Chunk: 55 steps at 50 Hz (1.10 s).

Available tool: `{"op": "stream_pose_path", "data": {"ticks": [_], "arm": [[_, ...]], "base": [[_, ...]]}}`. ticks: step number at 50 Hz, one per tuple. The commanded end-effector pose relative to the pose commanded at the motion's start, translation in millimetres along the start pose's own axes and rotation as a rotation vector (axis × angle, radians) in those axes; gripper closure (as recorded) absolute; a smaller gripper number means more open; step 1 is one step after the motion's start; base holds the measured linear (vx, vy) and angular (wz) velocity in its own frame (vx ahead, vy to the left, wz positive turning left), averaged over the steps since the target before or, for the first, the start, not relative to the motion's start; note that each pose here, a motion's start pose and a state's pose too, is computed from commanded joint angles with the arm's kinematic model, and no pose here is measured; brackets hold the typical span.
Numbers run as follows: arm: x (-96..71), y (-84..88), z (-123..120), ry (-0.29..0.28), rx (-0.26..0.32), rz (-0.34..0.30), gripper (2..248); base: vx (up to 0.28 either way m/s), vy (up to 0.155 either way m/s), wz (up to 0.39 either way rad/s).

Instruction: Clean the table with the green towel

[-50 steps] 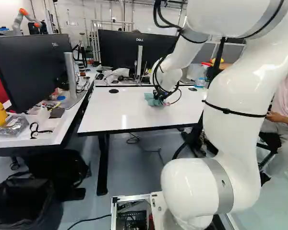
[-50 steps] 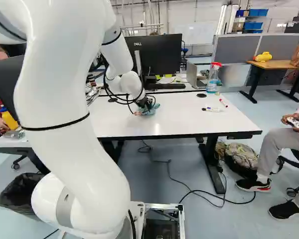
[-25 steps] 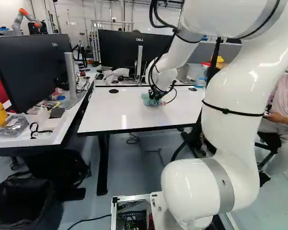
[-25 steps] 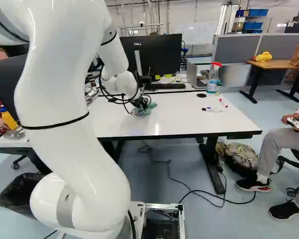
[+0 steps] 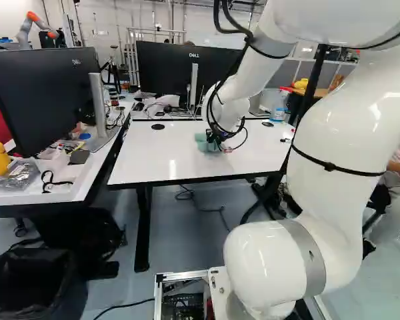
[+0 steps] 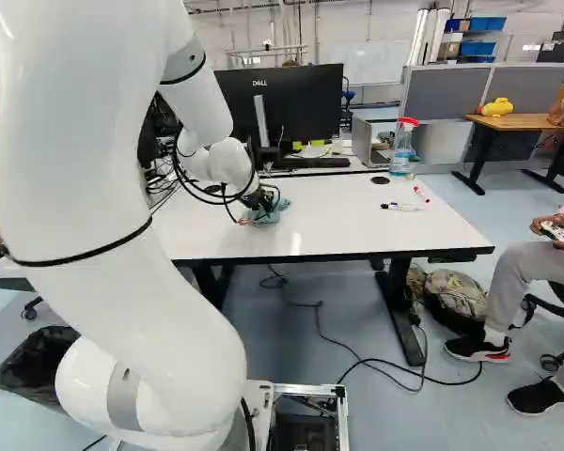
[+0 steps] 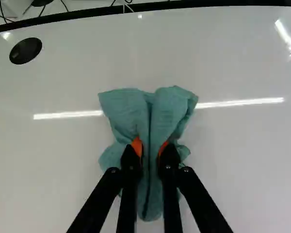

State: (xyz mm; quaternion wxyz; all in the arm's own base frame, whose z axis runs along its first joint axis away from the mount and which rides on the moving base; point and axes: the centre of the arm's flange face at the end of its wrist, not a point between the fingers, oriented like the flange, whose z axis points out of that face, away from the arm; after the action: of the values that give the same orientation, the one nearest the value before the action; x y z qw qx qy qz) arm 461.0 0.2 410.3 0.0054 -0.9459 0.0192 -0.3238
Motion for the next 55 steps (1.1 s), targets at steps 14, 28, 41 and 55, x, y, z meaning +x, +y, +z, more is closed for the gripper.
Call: {"op": "stream_pose_path", "data": {"ticks": [14,28,41,55], "arm": [[-22.3,4.1,-17.2,-0.005,-0.005,0.006,196],[-45.2,11.0,-34.2,-0.007,-0.014,0.018,196],[-58.0,18.1,-43.6,-0.007,-0.025,0.032,196],[-57.2,16.1,-51.9,0.013,-0.021,0.028,196]], "base": [[0.0,0.0,0.0],[0.0,0.0,0.0],[0.0,0.0,0.0],[0.0,0.0,0.0]]}}
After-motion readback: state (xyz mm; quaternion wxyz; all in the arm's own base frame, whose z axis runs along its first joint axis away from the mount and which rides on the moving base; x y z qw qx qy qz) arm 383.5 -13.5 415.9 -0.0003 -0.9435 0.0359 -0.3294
